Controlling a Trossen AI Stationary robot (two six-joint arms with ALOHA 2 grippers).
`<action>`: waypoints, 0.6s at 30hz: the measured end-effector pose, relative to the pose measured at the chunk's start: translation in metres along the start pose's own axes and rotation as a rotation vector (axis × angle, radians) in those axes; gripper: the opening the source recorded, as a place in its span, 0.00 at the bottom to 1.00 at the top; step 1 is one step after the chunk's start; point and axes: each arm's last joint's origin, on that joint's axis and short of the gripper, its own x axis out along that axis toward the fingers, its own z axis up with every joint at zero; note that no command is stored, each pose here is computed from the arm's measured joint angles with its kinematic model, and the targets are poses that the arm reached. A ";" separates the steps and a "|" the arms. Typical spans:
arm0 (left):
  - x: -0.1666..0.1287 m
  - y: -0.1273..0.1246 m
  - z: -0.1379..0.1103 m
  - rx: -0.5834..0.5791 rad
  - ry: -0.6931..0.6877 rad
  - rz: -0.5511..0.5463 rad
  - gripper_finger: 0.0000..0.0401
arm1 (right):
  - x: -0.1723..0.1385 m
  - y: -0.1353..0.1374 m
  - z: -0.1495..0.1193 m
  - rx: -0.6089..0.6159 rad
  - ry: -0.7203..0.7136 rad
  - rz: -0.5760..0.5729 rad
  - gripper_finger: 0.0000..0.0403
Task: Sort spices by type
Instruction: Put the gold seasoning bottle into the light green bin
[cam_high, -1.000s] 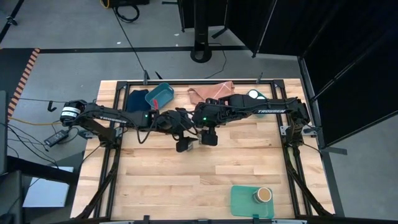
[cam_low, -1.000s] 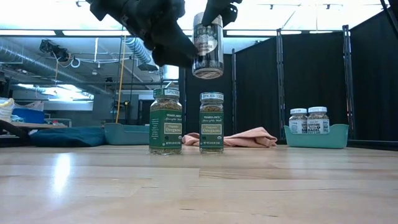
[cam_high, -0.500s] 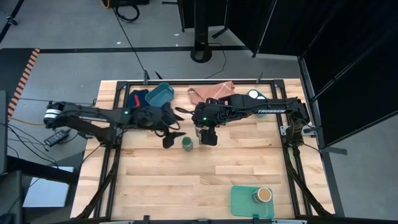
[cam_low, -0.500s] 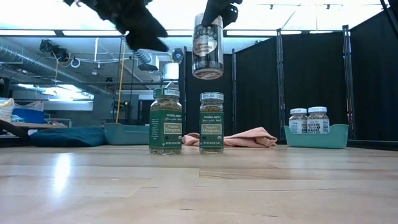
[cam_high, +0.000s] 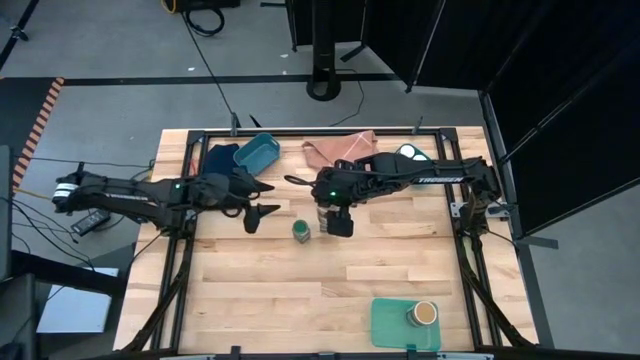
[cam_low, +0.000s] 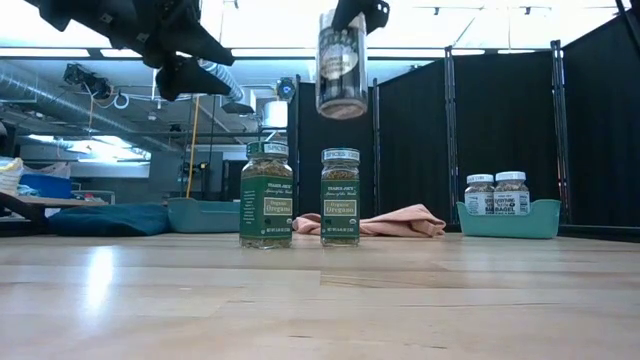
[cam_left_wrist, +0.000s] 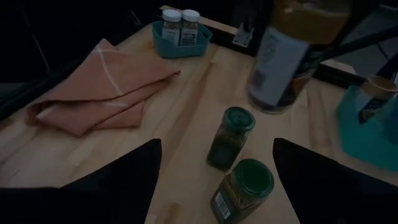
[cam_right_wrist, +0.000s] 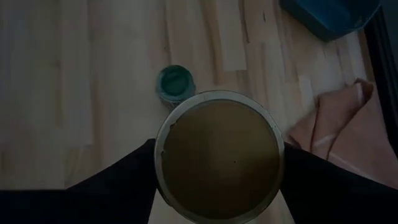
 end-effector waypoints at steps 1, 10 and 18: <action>0.000 0.000 0.000 -0.001 0.001 0.001 0.78 | -0.004 0.002 -0.001 -0.005 -0.007 0.003 0.72; 0.000 0.000 0.001 -0.003 -0.008 -0.002 0.78 | -0.034 0.023 -0.011 -0.027 -0.051 0.017 0.73; 0.000 0.000 0.001 -0.006 -0.009 -0.002 0.78 | -0.072 0.023 -0.032 0.062 -0.048 -0.041 0.74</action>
